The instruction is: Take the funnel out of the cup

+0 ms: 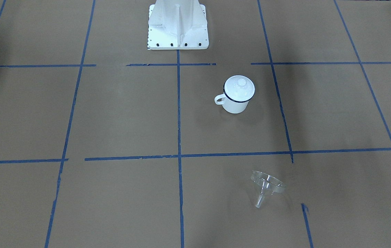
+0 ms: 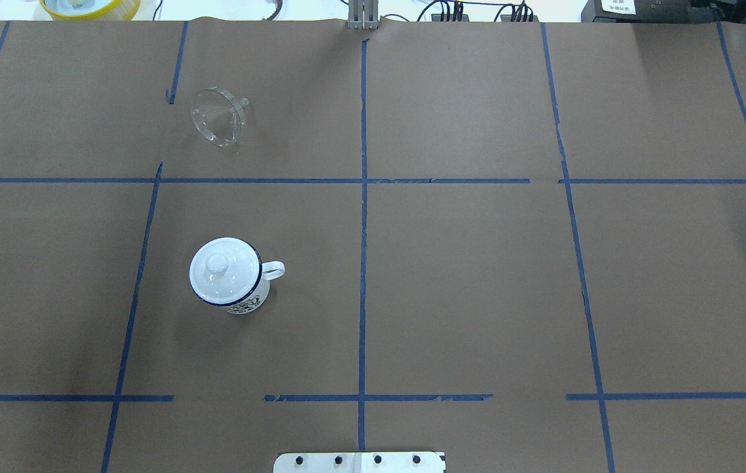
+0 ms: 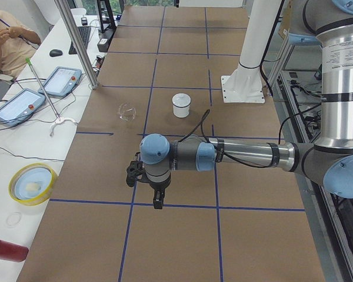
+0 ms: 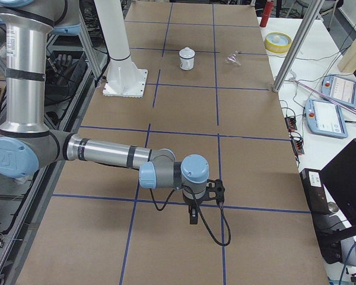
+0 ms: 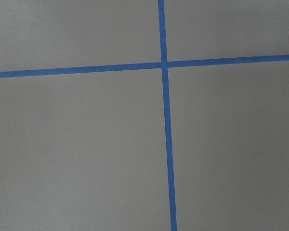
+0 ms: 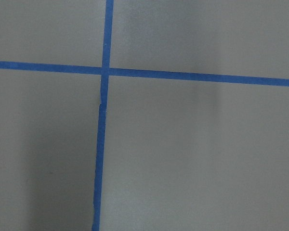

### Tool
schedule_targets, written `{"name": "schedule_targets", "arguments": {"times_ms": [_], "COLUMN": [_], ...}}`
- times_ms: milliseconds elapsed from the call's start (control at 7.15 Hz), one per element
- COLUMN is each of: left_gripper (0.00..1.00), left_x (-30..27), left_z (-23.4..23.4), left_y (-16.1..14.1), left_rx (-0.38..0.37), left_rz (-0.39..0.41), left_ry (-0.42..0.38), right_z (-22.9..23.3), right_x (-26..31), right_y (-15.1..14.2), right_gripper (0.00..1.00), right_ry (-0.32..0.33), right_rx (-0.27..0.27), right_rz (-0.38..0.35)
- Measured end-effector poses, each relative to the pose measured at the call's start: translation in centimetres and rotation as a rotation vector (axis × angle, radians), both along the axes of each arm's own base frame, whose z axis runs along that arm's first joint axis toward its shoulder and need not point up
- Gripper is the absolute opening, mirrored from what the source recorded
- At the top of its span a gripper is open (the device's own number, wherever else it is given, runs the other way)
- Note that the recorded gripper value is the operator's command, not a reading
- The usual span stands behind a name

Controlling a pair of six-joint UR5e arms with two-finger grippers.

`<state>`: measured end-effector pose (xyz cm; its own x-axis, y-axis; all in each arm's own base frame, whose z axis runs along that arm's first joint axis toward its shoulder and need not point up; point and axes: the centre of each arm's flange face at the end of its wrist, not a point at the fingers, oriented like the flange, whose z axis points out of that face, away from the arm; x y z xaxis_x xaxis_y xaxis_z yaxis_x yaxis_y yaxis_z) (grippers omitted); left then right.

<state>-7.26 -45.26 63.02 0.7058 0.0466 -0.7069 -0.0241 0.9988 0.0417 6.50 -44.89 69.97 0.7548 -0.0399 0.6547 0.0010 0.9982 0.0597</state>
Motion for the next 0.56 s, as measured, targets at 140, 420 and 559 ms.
{"name": "schedule_targets", "arguments": {"times_ms": [140, 420, 559], "left_gripper": [1.0, 1.0, 1.0], "left_x": [-0.03, -0.04, -0.02], "left_z": [0.3, 0.4, 0.08], "left_y": [-0.26, -0.34, -0.4], "left_rx": [-0.007, -0.008, 0.001], "left_rz": [-0.002, -0.002, -0.001], "left_ry": [-0.002, -0.001, 0.002], "right_z": [0.0, 0.0, 0.0], "right_x": [0.0, 0.0, 0.0], "right_y": [0.0, 0.0, 0.0], "right_gripper": [1.0, 1.0, 1.0], "right_ry": [0.0, 0.0, 0.0], "right_rx": [0.0, 0.0, 0.0], "right_rz": [0.0, 0.0, 0.0]}}
